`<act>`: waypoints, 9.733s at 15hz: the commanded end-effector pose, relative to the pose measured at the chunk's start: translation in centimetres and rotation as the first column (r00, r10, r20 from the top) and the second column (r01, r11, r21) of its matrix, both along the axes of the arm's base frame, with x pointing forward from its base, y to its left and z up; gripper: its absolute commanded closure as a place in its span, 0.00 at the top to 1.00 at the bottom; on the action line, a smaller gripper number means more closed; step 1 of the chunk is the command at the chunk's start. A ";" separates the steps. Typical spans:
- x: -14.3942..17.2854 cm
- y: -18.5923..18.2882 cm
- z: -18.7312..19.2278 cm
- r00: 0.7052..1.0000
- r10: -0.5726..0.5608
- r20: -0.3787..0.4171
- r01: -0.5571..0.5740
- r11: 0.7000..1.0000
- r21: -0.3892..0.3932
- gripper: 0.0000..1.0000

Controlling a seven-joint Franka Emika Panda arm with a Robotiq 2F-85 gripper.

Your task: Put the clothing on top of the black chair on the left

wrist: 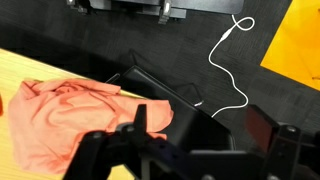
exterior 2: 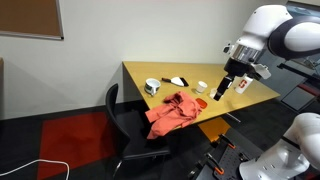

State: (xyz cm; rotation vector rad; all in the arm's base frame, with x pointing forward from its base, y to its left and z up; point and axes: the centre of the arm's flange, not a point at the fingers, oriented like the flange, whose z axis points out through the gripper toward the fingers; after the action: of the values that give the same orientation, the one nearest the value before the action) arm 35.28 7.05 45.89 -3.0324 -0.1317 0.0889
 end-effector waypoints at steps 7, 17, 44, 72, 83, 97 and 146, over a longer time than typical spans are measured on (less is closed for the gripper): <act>0.0 0.0 0.0 1.000 0.000 0.000 0.000 1.000 0.000 1.00; 0.0 0.0 0.0 1.000 0.000 0.000 0.000 1.000 0.000 1.00; 12.5 -12.5 -11.8 0.966 -0.176 0.189 0.206 0.966 -0.154 1.00; 21.6 -15.7 -26.3 0.957 -0.248 0.148 0.287 0.875 -0.391 0.18; 18.5 -12.4 -15.6 0.961 -0.181 0.211 0.237 0.929 -0.284 0.01; 16.4 0.7 1.1 0.888 0.233 0.395 -0.234 0.971 -0.047 0.01; 36.9 25.6 -3.0 0.476 0.410 0.778 -0.727 0.681 0.087 0.01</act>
State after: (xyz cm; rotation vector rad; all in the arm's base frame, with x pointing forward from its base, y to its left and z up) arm 70.52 30.29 41.72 -2.3600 -1.0290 -0.9657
